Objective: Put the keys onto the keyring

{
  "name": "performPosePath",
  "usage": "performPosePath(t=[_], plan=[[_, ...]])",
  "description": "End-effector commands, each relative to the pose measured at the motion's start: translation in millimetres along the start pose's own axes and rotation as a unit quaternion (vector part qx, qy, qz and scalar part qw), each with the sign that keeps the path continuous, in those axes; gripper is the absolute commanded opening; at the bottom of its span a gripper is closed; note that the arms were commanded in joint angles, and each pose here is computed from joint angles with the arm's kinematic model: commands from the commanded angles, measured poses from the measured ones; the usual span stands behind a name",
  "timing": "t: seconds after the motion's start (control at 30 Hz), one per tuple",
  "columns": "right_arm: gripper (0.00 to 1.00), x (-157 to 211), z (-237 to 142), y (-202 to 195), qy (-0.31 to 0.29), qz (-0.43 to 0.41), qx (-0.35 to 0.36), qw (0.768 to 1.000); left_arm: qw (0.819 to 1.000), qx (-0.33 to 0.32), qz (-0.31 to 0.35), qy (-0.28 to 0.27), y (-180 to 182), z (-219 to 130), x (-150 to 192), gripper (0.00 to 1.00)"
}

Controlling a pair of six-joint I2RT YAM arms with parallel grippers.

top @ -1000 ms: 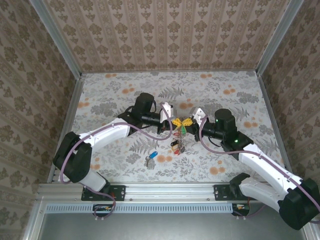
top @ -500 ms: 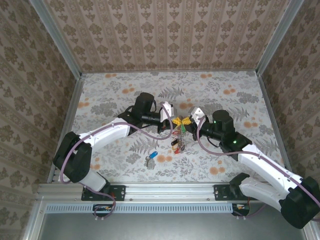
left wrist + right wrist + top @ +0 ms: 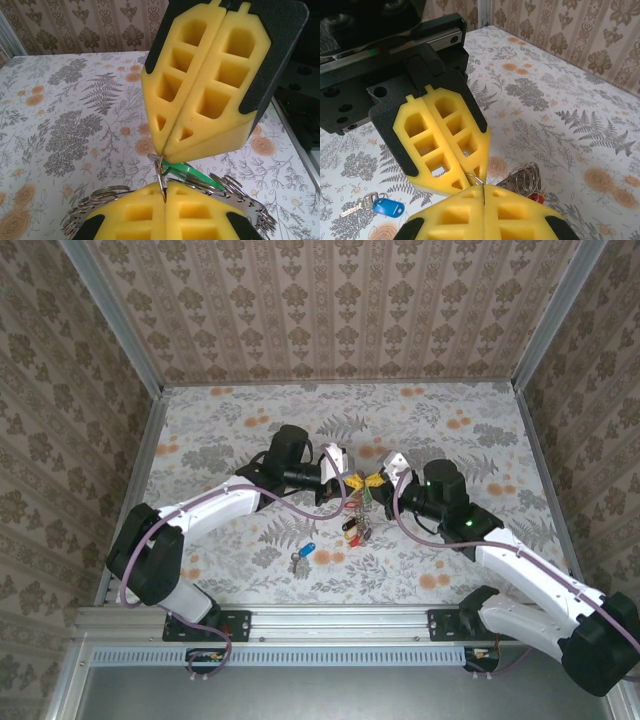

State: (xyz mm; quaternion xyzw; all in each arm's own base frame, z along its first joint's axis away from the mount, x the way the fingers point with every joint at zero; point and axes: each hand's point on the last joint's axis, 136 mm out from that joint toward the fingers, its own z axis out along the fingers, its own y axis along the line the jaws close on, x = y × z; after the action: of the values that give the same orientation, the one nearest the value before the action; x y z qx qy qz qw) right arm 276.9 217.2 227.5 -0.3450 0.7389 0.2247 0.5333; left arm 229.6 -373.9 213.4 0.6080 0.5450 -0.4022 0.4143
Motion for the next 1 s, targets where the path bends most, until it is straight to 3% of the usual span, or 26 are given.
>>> performPosePath(t=[0.0,0.23,0.53,0.97], plan=[[0.00,-21.7,-0.5,-6.8,-0.016,0.008,0.013,1.000,0.999,0.030,0.036,-0.024,-10.9,3.1,-20.5,0.00],[0.00,-23.9,3.6,0.4,-0.005,0.008,-0.010,1.000,0.998,0.032,0.043,-0.020,-12.3,4.6,-19.6,0.00],[0.00,-12.2,3.9,-19.1,0.027,0.011,0.047,0.998,0.998,0.029,0.049,-0.018,-13.0,3.2,-21.0,0.00],[0.00,4.6,-4.6,-16.1,0.054,0.002,0.048,0.997,0.998,0.028,0.047,-0.024,-12.5,2.2,-24.2,0.00]])
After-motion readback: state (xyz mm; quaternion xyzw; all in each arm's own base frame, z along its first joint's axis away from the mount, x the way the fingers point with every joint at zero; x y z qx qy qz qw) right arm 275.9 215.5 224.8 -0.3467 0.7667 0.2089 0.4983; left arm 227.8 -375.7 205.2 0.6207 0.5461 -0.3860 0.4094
